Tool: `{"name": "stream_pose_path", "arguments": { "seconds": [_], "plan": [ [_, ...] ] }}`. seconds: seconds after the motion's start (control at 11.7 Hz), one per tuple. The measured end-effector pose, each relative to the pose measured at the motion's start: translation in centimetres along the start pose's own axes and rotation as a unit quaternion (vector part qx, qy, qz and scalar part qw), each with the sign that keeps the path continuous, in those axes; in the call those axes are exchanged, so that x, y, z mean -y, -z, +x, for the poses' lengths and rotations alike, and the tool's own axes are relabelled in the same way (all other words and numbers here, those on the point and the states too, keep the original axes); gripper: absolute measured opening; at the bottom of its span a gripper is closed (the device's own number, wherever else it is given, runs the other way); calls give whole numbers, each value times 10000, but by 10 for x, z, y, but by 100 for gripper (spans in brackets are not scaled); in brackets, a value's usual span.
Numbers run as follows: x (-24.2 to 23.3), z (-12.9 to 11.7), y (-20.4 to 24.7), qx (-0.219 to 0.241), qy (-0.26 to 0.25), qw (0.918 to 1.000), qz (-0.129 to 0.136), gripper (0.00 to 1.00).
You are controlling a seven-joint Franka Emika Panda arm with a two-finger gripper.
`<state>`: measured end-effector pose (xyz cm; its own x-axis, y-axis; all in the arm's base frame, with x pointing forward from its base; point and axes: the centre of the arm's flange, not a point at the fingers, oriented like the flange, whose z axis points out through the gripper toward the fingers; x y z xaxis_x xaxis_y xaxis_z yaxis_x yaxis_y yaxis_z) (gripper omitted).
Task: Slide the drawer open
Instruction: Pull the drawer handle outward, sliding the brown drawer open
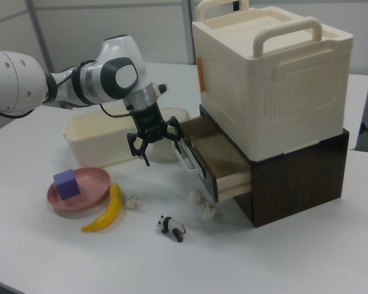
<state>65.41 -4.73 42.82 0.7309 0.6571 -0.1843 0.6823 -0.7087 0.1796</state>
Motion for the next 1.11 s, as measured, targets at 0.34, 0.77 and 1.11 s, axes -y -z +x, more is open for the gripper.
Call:
{"name": "stream_pose_path", "arguments": {
  "seconds": [0.34,0.77,1.11],
  "plan": [
    [5,1,2,81,51,9999,52,100],
    [11,3,4,163,109,9998,90,100],
    [17,5,5,243,32,9996,108,100]
  ]
}}
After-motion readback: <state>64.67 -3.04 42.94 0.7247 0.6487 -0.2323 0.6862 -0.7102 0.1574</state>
